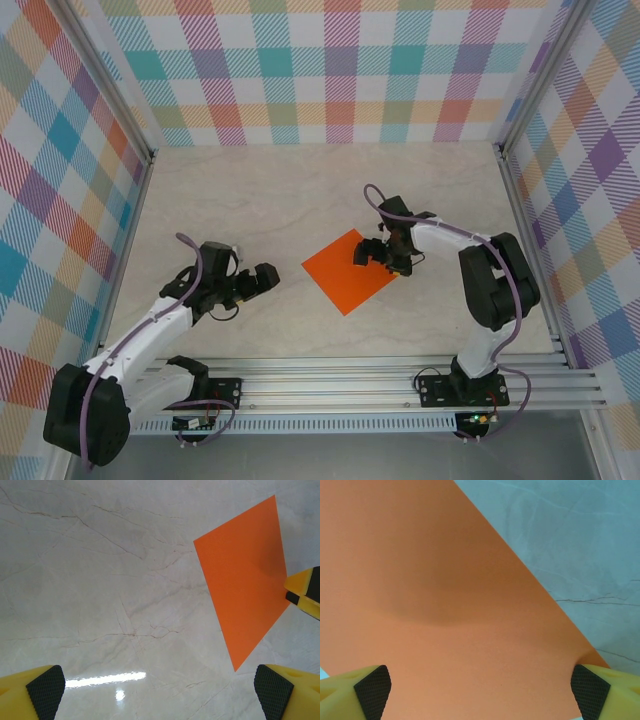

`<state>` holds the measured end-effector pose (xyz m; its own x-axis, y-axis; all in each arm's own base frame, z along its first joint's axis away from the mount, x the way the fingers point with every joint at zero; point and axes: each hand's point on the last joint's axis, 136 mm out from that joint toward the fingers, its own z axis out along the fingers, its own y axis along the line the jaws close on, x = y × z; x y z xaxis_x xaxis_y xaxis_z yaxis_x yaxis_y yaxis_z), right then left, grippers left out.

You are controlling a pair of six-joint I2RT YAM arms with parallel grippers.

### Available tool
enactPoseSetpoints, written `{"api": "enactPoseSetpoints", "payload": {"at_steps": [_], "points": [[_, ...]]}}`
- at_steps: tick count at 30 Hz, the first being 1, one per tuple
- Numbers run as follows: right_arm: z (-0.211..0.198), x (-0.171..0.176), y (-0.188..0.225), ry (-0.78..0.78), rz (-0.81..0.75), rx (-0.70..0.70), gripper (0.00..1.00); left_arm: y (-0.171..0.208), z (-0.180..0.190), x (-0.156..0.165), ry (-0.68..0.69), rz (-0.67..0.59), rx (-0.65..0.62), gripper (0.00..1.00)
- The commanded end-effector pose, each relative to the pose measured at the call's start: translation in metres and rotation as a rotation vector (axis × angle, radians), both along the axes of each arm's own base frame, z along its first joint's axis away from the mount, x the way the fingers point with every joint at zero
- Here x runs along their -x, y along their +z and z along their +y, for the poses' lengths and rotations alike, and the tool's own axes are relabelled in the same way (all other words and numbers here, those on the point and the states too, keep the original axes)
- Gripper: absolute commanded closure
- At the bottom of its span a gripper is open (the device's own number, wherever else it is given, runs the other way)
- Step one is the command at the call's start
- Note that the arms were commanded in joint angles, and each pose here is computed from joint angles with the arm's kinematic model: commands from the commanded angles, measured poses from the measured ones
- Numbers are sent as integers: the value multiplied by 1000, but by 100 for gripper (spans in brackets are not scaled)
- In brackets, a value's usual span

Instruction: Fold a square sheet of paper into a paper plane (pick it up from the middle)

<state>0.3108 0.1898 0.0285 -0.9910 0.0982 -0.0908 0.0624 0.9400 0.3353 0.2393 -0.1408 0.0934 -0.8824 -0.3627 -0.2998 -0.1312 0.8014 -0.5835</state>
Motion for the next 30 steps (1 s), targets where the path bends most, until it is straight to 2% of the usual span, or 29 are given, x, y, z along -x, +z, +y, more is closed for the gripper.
{"api": "enactPoseSetpoints", "payload": {"at_steps": [1, 3, 8, 12, 13, 19, 21, 23, 26, 30], "points": [[-9, 25, -11, -9, 62, 26, 4, 13, -6, -8, -8, -43, -9, 0], [-15, 37, -15, -39, 85, 36, 5, 12, -6, -8, -8, -46, -16, 0], [-10, 74, -21, -127, 132, -42, 6, 16, -9, -13, 1, -63, 4, 0], [-4, 88, -23, -130, 135, -44, 6, 30, -11, -22, 55, -89, 49, 0], [-5, 87, -23, -137, 133, -37, 6, 41, -13, -30, 73, -127, 78, 0], [4, 85, -19, -146, 95, -69, 7, 66, -4, -44, 190, -144, 84, 0], [1, 88, -20, -176, 118, -50, 8, 73, 0, -51, 285, -134, 125, 0], [10, 83, -2, -163, 104, -80, 7, 105, -7, -60, 295, -164, 182, 0], [8, 77, 9, -174, 57, -52, 7, 131, 1, -66, 364, -155, 147, 0], [11, 69, 19, -166, -18, -73, 6, 140, 13, -65, 418, -138, 93, 0]]}}
